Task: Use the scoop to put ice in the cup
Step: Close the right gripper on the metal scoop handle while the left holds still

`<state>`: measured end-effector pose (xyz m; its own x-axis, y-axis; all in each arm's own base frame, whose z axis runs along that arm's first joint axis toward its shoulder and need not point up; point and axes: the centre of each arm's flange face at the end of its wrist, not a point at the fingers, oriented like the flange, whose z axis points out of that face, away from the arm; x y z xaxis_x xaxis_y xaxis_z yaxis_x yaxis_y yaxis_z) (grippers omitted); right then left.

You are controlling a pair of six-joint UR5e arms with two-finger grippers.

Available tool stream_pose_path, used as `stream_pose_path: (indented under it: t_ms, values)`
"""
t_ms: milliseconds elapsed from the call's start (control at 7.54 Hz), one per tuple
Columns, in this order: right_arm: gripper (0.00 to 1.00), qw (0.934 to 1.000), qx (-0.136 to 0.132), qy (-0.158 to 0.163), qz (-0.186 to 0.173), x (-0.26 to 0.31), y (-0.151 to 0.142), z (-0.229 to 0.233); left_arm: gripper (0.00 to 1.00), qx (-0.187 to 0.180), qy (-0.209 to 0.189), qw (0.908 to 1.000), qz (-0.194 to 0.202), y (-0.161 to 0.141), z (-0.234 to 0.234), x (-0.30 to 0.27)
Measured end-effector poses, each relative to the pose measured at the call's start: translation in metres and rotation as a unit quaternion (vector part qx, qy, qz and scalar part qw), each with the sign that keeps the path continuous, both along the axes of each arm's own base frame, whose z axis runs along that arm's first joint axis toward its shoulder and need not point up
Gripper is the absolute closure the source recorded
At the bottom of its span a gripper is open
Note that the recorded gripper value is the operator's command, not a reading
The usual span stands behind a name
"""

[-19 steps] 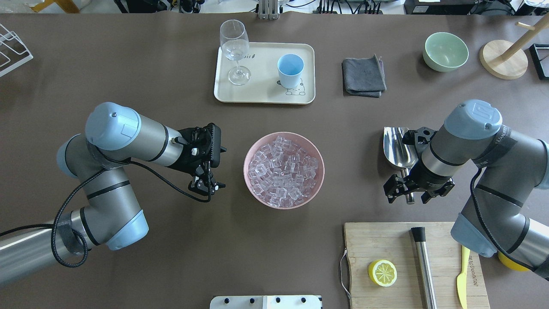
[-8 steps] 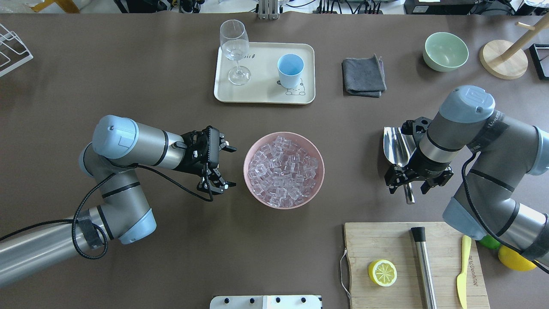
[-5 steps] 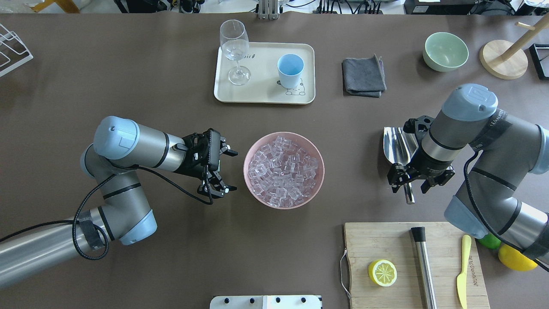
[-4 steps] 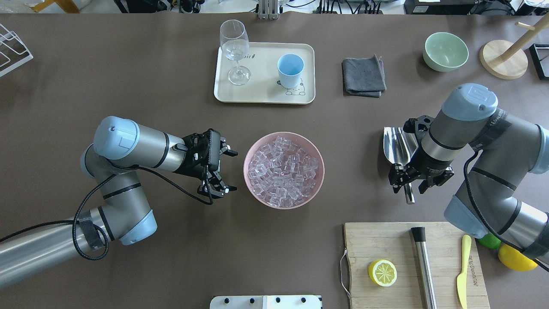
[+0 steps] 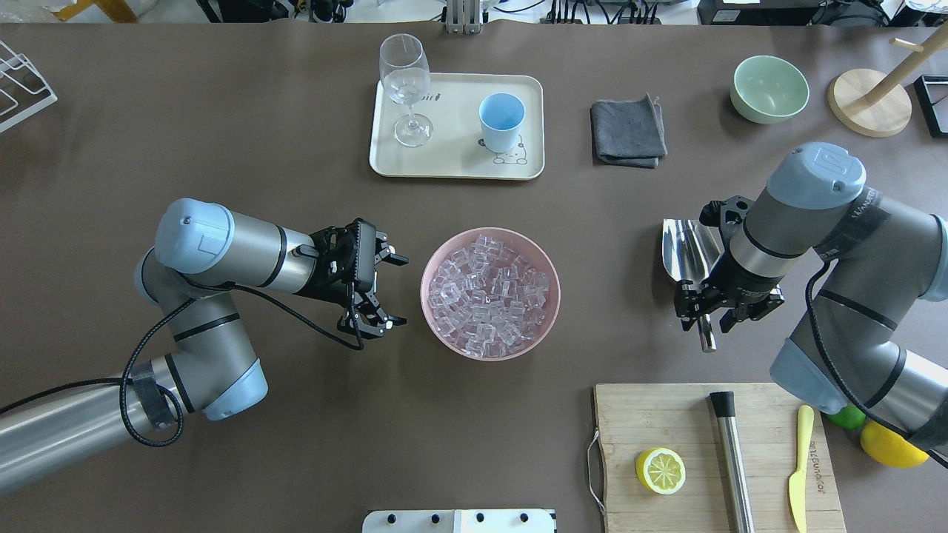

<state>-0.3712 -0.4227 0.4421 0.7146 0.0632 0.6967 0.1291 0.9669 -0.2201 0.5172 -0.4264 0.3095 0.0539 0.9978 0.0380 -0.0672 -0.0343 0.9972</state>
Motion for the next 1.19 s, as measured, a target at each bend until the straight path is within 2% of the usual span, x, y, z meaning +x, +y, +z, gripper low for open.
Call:
stream_pose_path:
  t_ms: [398, 796, 1194]
  values:
    - [0.37, 0.9995, 0.013, 0.009, 0.029, 0.007, 0.002, -0.010, 0.02, 0.013, 0.018, 0.9994, -0.025, -0.020, 0.005, -0.034]
    - [0.38, 0.9987, 0.025, 0.021, 0.038, 0.004, 0.004, -0.010, 0.02, 0.015, 0.020, 0.9990, -0.036, -0.024, 0.011, -0.044]
    - [0.38, 0.9987, 0.019, 0.025, 0.041, -0.002, 0.013, -0.010, 0.02, 0.025, 0.037, 0.9983, -0.037, -0.024, -0.001, -0.045]
